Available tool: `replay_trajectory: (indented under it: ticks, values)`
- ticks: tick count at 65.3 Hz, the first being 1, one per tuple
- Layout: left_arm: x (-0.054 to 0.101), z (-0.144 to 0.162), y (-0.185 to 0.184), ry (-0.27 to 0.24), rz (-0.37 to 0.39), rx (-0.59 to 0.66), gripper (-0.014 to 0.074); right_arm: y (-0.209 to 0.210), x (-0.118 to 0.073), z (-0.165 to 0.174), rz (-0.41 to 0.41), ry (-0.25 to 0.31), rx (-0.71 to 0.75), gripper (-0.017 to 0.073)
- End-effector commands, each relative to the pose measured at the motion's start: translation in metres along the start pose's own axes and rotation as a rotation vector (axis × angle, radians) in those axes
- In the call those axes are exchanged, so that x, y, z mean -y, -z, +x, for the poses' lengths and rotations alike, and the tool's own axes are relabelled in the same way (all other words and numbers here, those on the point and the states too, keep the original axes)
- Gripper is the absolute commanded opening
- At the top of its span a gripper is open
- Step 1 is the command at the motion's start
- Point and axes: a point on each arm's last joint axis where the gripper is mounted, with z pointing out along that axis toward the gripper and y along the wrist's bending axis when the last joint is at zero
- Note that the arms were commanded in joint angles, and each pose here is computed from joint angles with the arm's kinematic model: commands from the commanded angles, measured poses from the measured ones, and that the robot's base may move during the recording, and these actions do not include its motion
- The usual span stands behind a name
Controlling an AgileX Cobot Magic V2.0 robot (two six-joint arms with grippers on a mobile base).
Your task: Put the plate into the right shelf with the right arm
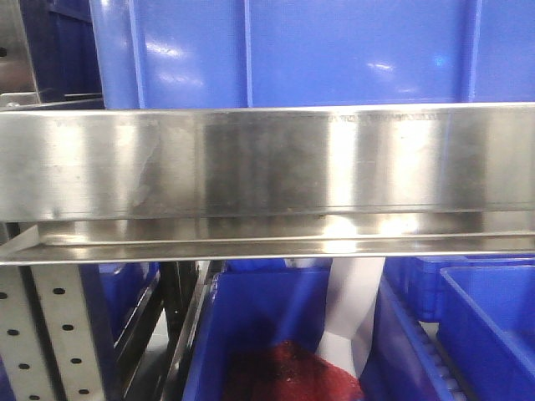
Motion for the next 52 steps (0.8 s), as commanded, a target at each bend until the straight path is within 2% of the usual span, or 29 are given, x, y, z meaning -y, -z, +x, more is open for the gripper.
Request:
replay_trajectory:
  ticks: [1, 12, 24, 31, 52]
  values:
    - [-0.002, -0.006, 0.001, 0.005, -0.02, 0.088, -0.0047, -0.002, 0.002, -0.001, 0.045, -0.005, 0.138, 0.0054]
    - [-0.002, -0.006, 0.001, 0.005, -0.02, 0.088, -0.0047, -0.009, 0.008, 0.044, 0.135, -0.035, 0.169, 0.0054]
    - [-0.002, -0.006, 0.001, 0.005, -0.02, 0.088, -0.0047, -0.012, 0.011, 0.08, 0.179, -0.039, 0.241, 0.0054]
    - [-0.002, -0.006, 0.001, 0.005, -0.02, 0.088, -0.0047, -0.009, 0.011, 0.081, 0.185, -0.012, 0.246, 0.0054]
    - [-0.002, -0.006, 0.001, 0.005, -0.02, 0.088, -0.0047, -0.009, 0.011, 0.08, 0.186, -0.014, 0.256, 0.0054]
